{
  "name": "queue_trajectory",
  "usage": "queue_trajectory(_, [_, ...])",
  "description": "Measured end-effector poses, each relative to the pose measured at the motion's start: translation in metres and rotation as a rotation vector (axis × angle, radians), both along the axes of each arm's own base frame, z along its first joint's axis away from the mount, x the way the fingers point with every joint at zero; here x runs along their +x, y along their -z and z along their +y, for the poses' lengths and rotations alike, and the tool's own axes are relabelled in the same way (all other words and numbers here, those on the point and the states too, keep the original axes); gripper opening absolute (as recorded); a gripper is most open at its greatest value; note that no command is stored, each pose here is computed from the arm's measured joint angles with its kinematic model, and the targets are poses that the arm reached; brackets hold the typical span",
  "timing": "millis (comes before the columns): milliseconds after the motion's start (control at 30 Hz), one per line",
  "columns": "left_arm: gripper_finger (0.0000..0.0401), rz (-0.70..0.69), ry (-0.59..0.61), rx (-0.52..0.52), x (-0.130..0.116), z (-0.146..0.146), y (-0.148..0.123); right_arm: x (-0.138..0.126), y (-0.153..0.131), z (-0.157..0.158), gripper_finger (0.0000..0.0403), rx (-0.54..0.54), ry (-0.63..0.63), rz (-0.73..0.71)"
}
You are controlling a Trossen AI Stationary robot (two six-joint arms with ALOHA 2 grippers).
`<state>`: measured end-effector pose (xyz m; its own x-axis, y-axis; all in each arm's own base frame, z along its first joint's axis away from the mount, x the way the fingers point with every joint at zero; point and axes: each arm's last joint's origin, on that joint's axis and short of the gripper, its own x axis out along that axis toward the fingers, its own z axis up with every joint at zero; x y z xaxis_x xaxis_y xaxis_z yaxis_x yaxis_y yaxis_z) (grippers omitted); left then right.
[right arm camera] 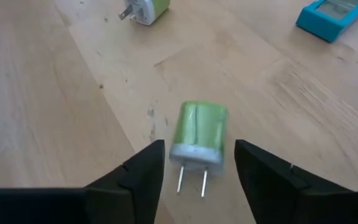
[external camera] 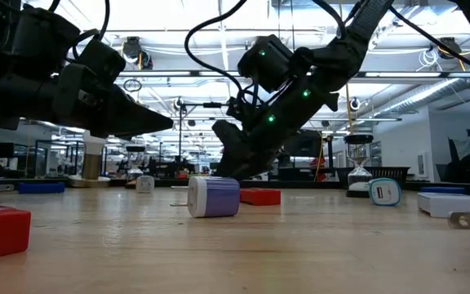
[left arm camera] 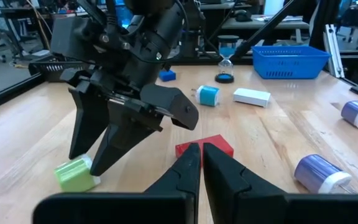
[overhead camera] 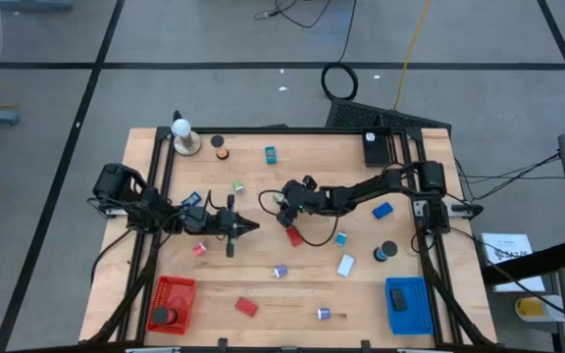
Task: Pick & Place Office items
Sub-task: Put the green charger adapter into the black bin
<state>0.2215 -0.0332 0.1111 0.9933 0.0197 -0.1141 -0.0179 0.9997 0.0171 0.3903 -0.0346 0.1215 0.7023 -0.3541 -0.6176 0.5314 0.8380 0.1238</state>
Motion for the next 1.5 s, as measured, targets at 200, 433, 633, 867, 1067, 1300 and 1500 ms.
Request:
queue_trajectory(200, [0.0026, 0.000, 0.000, -0.004, 0.000, 0.000, 0.000, 0.001, -0.001, 0.000, 0.0218, -0.002, 0.000, -0.009])
queue_trajectory(433, [0.0026, -0.001, 0.000, -0.004, 0.000, 0.000, 0.000, 0.002, 0.015, -0.001, 0.0249, -0.002, 0.003, 0.019])
queue_trajectory(633, [0.0026, -0.001, 0.001, -0.004, 0.000, 0.000, 0.000, 0.004, 0.023, -0.003, 0.0206, -0.020, 0.019, 0.020])
queue_trajectory(867, [0.0026, 0.001, 0.009, -0.005, 0.000, 0.000, 0.000, 0.001, 0.010, -0.003, 0.0128, -0.056, -0.012, 0.029])
queue_trajectory(1067, [0.0026, 0.003, 0.015, -0.004, 0.000, -0.002, 0.000, -0.014, -0.024, -0.009, 0.0128, -0.038, -0.065, 0.136])
queue_trajectory(1300, [0.0026, -0.015, 0.012, -0.007, 0.001, -0.001, -0.002, -0.041, -0.096, -0.052, 0.0128, 0.149, -0.053, 0.521])
queue_trajectory(1500, [0.0026, -0.014, 0.013, -0.002, 0.003, -0.002, -0.002, -0.040, -0.087, -0.082, 0.0128, 0.284, -0.049, 0.780])
